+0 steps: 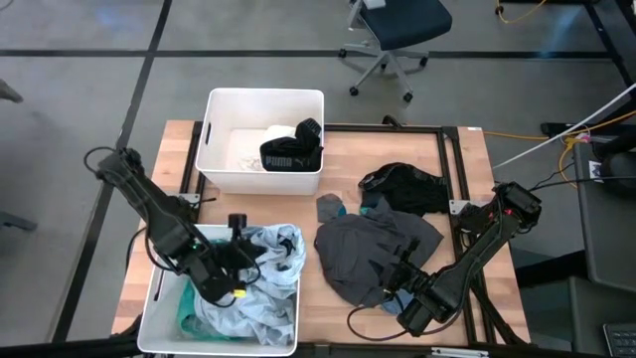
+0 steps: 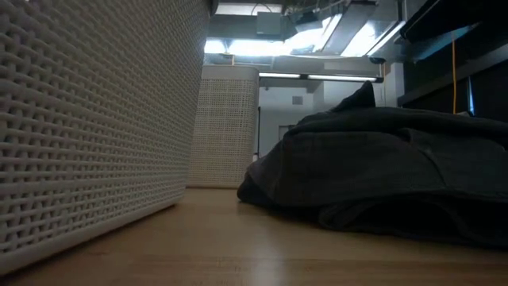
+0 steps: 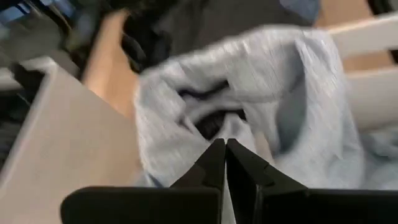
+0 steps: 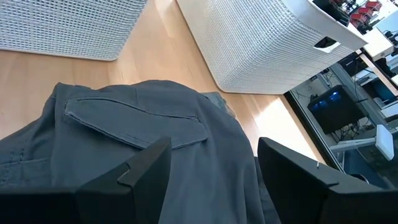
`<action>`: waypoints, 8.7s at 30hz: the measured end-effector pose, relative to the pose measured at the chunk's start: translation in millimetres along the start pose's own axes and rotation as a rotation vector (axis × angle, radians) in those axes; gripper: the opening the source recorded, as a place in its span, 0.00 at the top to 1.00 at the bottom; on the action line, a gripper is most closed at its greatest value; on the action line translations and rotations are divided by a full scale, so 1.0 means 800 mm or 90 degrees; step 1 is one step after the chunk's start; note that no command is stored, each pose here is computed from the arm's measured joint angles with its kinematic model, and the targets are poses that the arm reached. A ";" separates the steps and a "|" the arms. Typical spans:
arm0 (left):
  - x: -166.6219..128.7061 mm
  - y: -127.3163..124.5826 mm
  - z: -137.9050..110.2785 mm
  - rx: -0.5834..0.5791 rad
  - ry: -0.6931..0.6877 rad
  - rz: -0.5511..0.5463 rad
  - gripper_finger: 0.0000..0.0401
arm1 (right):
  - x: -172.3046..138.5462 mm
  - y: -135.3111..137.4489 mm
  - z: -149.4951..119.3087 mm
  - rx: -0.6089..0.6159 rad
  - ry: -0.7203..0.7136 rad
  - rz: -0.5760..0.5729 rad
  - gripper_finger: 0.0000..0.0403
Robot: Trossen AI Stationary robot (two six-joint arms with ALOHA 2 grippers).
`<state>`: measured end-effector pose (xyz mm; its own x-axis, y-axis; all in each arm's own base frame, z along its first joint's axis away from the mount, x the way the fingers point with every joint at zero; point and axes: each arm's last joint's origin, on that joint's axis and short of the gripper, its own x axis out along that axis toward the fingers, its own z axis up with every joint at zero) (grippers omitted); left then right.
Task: Sort clothes
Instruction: Put the blue polo shirt into the bottom laundry organizer, then put the gray short into the bottom laundry organizer
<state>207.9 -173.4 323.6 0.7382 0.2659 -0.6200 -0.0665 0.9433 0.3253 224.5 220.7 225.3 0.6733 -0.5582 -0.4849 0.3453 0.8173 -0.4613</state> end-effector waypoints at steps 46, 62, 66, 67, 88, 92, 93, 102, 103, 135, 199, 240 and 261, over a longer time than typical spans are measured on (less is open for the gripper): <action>0.127 -0.094 -0.071 0.266 0.408 -0.090 0.99 | 0.000 0.002 0.001 0.007 -0.007 0.003 0.40; -0.001 0.012 0.003 0.090 0.032 -0.142 0.99 | 0.000 0.002 0.001 0.006 -0.003 0.005 0.40; -0.016 0.023 0.016 0.128 -0.122 -0.169 0.99 | 0.000 0.002 0.001 0.006 -0.003 0.006 0.40; -0.017 0.027 0.017 0.134 -0.153 -0.168 0.99 | 0.000 0.002 0.001 0.006 -0.003 0.006 0.40; -0.001 0.075 -0.045 -0.005 -0.571 -0.064 0.99 | 0.021 0.027 0.025 0.056 0.145 0.277 0.40; 0.003 0.073 -0.048 0.011 -0.557 -0.063 0.99 | 0.032 0.030 0.037 0.060 0.136 0.339 0.40; 0.004 0.072 -0.048 0.016 -0.554 -0.063 0.99 | 0.034 0.033 0.041 0.060 0.128 0.359 0.40; 0.007 0.070 -0.051 0.032 -0.534 -0.066 0.99 | 0.052 0.070 0.025 -0.053 0.107 0.384 0.40; 0.007 0.070 -0.051 0.032 -0.534 -0.066 0.99 | 0.055 0.074 0.021 -0.074 0.106 0.383 0.40; 0.008 0.070 -0.052 0.041 -0.526 -0.064 0.99 | 0.144 0.091 -0.033 -0.242 0.319 0.388 0.87; 0.009 0.069 -0.053 0.047 -0.519 -0.065 0.99 | -0.080 -0.178 0.237 -0.126 -0.246 0.023 0.99; -0.094 0.167 -0.059 -0.113 -0.663 0.042 0.99 | -0.012 -0.236 0.360 -0.057 -1.003 0.126 0.99; -0.072 0.151 -0.070 -0.089 -0.554 -0.011 0.99 | 0.191 -0.068 0.295 -0.197 -0.465 0.418 0.98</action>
<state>119.9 -63.5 358.7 0.9855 0.0594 0.1590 -0.0905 0.9764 0.1960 462.5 125.0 351.4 0.9374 0.2928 -0.1884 -0.3481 0.7998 -0.4890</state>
